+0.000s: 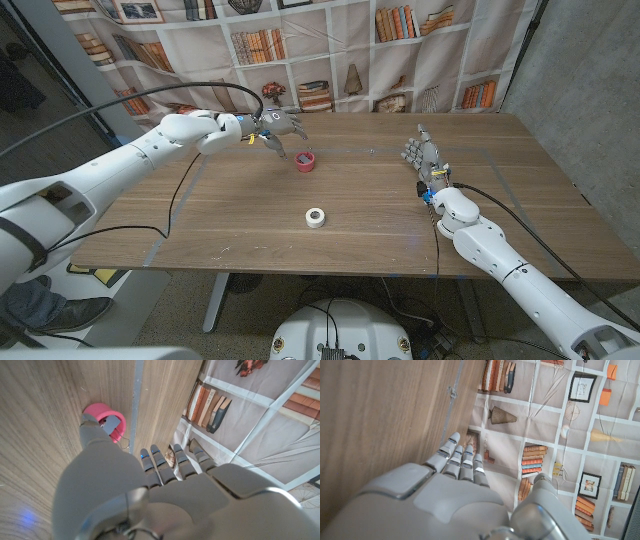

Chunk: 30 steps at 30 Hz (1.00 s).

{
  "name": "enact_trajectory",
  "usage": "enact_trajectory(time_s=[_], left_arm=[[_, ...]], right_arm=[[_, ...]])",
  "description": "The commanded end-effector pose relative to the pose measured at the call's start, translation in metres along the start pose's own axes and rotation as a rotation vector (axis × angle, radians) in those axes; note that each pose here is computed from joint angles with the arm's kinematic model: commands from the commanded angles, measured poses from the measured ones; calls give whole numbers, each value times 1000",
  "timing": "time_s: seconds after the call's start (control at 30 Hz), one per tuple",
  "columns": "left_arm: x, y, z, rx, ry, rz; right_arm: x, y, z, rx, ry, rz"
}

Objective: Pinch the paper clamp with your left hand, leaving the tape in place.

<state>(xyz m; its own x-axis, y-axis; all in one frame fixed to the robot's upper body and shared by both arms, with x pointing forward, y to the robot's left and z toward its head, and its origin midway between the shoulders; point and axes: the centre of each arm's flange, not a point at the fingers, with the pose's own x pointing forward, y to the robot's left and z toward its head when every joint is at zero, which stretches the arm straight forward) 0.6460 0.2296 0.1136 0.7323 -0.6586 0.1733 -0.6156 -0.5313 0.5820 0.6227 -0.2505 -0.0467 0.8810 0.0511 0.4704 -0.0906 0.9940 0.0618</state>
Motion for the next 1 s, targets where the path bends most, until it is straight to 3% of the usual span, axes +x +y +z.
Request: enact_trajectory(time_s=[0.03,0.27,1.0], left_arm=[[14,-13,9,-33,-29,6],[19,-19,11,-38,-29,-5],[35,-20,13,-74,-31,12]], right_arm=[[1,2,-1,-4,12,9],[0,3,0,-8,15,10],[-5,-1,-3,0,25,1]])
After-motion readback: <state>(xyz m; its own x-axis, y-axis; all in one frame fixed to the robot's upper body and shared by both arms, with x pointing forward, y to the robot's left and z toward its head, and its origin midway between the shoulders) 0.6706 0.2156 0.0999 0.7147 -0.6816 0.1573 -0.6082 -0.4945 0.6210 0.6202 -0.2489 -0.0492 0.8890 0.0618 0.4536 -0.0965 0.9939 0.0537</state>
